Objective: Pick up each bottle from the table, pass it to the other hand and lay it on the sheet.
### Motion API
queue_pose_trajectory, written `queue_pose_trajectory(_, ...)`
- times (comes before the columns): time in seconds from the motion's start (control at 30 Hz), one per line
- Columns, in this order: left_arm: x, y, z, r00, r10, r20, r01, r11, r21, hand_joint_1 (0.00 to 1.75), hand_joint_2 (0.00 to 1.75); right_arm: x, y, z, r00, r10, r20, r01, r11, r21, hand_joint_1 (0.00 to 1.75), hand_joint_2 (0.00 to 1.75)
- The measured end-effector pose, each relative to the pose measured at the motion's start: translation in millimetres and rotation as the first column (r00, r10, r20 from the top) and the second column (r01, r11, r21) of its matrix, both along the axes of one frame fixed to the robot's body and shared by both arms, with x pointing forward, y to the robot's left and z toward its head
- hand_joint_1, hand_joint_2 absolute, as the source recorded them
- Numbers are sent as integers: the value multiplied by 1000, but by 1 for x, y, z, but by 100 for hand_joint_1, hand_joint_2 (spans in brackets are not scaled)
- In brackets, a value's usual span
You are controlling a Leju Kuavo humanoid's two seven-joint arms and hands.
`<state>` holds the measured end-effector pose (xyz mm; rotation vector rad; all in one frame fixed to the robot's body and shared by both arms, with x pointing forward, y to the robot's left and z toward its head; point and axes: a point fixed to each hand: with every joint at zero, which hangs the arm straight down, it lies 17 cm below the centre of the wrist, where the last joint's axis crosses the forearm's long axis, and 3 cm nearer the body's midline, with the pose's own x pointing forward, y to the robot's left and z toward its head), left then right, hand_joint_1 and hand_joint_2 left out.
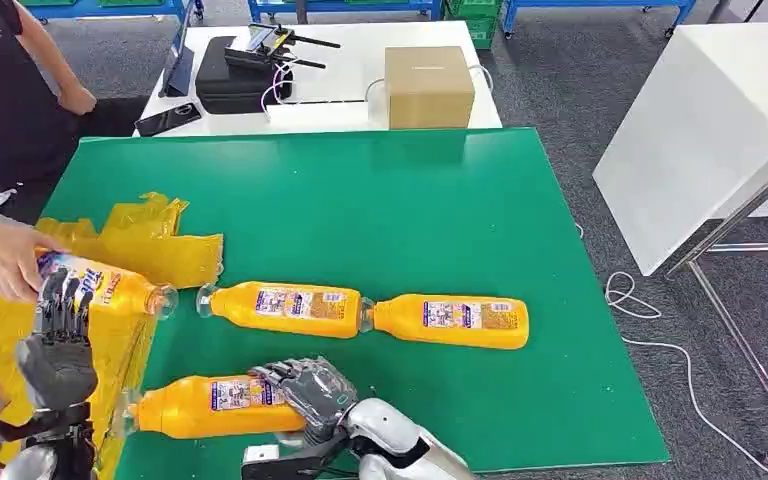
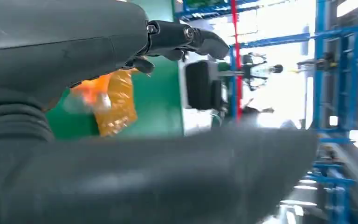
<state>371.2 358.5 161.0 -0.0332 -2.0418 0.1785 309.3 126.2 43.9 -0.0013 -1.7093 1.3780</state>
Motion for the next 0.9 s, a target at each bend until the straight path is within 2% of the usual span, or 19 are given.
queue_pose_trajectory(0.17,-28,15,33,990,87,113,-87,996,-2,0,175,7,-25,50,996,-90,24,83,975,206,175,175)
queue_pose_trajectory(0.5,-48,23,53,980,108,164,-108,994,-11,0,175,12,-58,91,986,-160,53,131,928,350,175,175)
queue_pose_trajectory(0.6,-51,14,48,989,49,143,-42,998,-46,0,175,14,-63,106,983,-174,60,138,910,390,175,175)
queue_pose_trajectory(0.73,-58,-15,38,990,-88,113,98,991,-93,0,175,23,-69,117,979,-195,57,154,896,416,175,175)
queue_pose_trajectory(0.9,-67,-78,26,949,-307,70,314,938,-148,0,175,45,-71,137,975,-216,56,168,875,454,175,175)
